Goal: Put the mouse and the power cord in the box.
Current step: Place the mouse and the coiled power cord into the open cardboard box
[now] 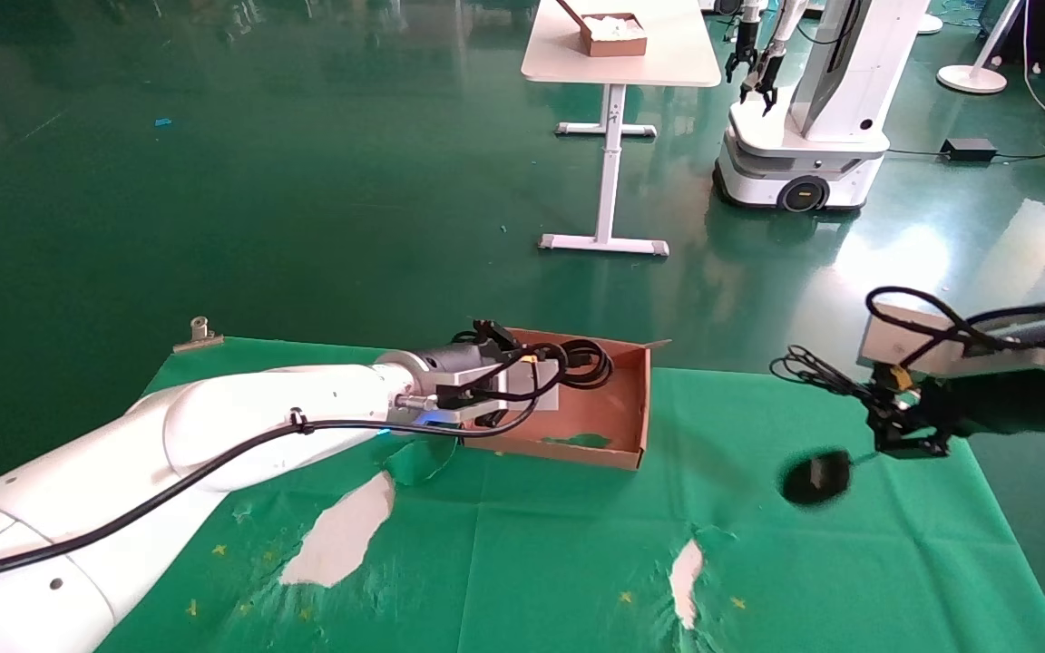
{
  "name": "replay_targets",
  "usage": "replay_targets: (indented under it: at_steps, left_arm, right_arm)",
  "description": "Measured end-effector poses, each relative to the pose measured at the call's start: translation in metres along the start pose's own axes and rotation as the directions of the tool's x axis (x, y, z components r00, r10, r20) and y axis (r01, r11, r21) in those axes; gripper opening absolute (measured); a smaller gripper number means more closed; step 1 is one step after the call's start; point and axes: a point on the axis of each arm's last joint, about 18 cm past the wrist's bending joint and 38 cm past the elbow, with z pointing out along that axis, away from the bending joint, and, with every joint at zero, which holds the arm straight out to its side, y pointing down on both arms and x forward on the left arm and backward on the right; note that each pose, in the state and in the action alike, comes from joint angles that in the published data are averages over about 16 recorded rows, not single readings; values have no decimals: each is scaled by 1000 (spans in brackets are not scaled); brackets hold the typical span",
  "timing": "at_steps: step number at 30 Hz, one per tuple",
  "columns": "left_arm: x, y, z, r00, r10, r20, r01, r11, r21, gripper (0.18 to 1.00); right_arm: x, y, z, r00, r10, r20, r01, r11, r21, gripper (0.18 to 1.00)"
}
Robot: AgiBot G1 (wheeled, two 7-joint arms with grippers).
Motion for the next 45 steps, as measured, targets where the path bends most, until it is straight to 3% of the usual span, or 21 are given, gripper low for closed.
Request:
replay_targets:
  at_steps: [13, 21, 25, 33, 39, 45]
  left_arm:
    - [-5, 3, 1, 1000, -5, 16, 5, 1000, -17, 420]
    - [-34, 45, -12, 993, -50, 110, 63, 991, -122, 582]
    - [-54, 85, -30, 980, -94, 178, 131, 969, -210, 666]
    - [-78, 154, -73, 941, -201, 272, 289, 896, -337, 833]
    - [-82, 174, -89, 921, -257, 292, 356, 860, -366, 921]
    - [-83, 174, -90, 919, -265, 292, 364, 854, -371, 972]
  right_arm:
    - [5, -30, -4, 998, -63, 4, 63, 997, 52, 215]
    - [4, -60, -2, 988, -152, 5, 150, 983, 102, 215]
    - [5, -76, 0, 980, -197, 0, 195, 972, 133, 215]
    - [8, -109, 9, 968, -251, -16, 249, 949, 191, 215]
    - [5, -137, 22, 959, -282, -22, 279, 933, 229, 214]
    - [-5, -177, 51, 940, -340, -26, 335, 906, 260, 214]
